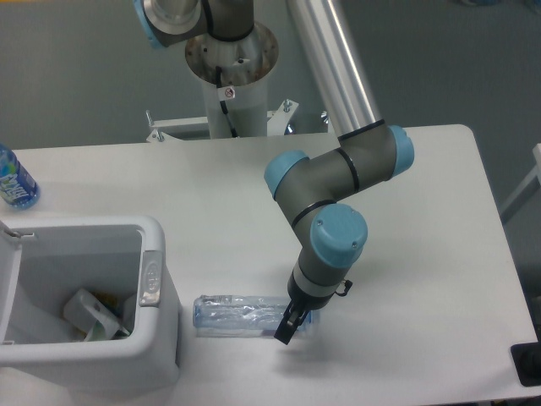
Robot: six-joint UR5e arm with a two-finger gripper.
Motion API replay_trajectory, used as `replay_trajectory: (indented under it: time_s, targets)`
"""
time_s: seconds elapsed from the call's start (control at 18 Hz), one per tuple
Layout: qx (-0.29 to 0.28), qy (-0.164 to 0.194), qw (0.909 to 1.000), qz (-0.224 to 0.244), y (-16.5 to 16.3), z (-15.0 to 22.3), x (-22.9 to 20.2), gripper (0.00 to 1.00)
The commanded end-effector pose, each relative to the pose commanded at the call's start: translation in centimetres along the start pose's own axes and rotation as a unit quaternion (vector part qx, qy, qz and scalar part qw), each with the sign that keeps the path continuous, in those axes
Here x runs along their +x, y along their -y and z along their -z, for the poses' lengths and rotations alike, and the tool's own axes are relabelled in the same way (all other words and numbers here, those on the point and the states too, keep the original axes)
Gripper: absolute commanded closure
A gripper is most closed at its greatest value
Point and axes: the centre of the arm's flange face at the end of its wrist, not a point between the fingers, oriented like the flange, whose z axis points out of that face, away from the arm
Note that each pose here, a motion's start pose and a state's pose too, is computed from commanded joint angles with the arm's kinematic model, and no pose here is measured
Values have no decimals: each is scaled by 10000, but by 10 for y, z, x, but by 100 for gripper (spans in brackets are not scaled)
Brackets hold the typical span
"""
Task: Place the trash in the trash can
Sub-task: 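Move the gripper back and lower it to the clear plastic bottle, then grasp the plastic bottle around its middle and lift it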
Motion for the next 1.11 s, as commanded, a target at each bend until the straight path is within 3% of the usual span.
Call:
replay_trajectory:
  time_s: [0.5,0.72,1.11]
  targets:
    - [-125,85,9999,-73,-6,-23,5,1]
    - [-109,74,9999,-92,-7,-21,7,29]
    - [-53,35,9999,-151,-8,-14,9,41]
